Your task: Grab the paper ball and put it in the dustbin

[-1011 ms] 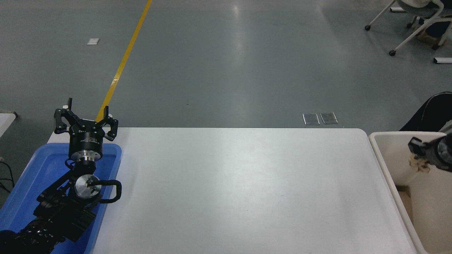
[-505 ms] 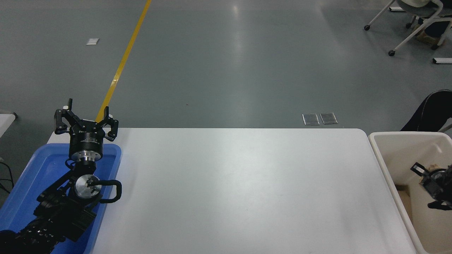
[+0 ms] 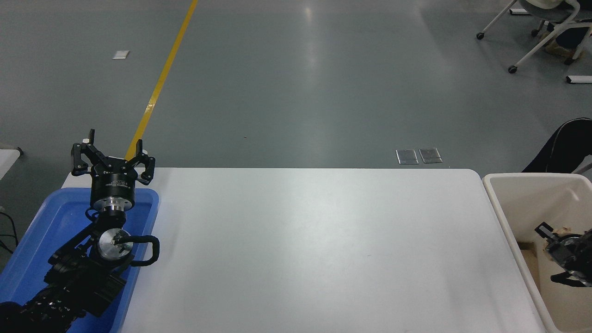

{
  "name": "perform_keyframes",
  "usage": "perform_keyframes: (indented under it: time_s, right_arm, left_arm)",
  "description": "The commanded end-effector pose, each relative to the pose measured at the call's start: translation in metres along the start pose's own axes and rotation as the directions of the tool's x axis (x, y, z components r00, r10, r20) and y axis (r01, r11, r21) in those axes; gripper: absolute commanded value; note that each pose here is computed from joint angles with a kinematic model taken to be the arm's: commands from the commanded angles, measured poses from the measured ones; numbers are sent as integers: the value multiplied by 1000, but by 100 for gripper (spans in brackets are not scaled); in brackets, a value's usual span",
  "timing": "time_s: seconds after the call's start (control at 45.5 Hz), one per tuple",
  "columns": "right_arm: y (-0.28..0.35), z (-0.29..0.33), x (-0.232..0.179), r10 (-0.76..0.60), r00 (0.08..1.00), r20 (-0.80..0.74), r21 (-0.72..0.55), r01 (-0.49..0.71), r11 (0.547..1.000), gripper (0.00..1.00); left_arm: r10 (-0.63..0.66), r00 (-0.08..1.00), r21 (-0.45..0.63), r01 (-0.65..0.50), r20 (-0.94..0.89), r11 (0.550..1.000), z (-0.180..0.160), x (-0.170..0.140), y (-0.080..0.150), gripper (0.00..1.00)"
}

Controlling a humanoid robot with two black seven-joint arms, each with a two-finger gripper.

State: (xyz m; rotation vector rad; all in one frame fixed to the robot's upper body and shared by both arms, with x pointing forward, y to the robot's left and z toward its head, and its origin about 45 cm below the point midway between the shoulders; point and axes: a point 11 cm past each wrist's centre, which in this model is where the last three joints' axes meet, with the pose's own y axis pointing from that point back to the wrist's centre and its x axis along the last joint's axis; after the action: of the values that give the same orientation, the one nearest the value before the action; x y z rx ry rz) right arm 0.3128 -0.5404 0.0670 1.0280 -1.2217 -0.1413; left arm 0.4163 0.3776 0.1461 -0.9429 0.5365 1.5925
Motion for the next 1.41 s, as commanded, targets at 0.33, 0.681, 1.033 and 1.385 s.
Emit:
perform_keyframes:
  time_s: [0.33, 0.681, 1.033, 1.385]
  right_arm:
    - [44, -59, 57, -75, 997, -28, 136, 78, 988, 100]
    - [142, -151, 68, -167, 956, -242, 315, 240, 918, 100]
    - [226, -177, 50, -315, 828, -463, 327, 490, 808, 100]
    - [323, -179, 53, -324, 690, -648, 296, 619, 728, 100]
  left_arm:
    - [-1, 1000, 2, 1, -1, 1000, -1, 0, 0, 99]
    - [-2, 1000, 3, 2, 0, 1000, -1, 0, 0, 99]
    - [-3, 1000, 3, 3, 1, 1000, -1, 0, 0, 99]
    - [-3, 1000, 5, 3, 3, 1000, 0, 0, 0, 99]
